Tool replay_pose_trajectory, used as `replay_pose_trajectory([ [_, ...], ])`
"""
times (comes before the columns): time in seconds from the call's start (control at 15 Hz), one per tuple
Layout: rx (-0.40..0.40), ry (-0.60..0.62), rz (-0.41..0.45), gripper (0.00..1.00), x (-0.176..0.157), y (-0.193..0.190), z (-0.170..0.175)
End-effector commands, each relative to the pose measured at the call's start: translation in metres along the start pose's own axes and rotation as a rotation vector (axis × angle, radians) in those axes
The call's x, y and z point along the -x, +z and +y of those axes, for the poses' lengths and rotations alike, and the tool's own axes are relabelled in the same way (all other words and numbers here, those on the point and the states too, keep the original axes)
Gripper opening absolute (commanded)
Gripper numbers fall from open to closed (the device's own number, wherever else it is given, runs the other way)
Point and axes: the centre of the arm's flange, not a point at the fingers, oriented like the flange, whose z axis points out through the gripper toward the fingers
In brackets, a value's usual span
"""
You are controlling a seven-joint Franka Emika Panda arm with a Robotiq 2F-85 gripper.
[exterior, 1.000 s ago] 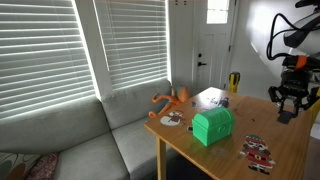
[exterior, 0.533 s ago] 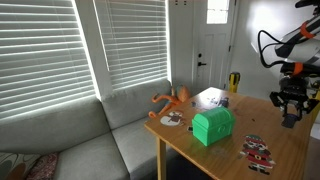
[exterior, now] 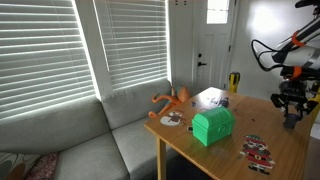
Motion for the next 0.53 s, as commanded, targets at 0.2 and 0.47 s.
replay_pose_trajectory([
  [0.2, -0.056, -0.01, -0.034, 0.12, -0.018, -0.023, 0.001],
  [0.47, -0.076, 0.006, 0.001, 0.12, -0.016, -0.033, 0.004],
])
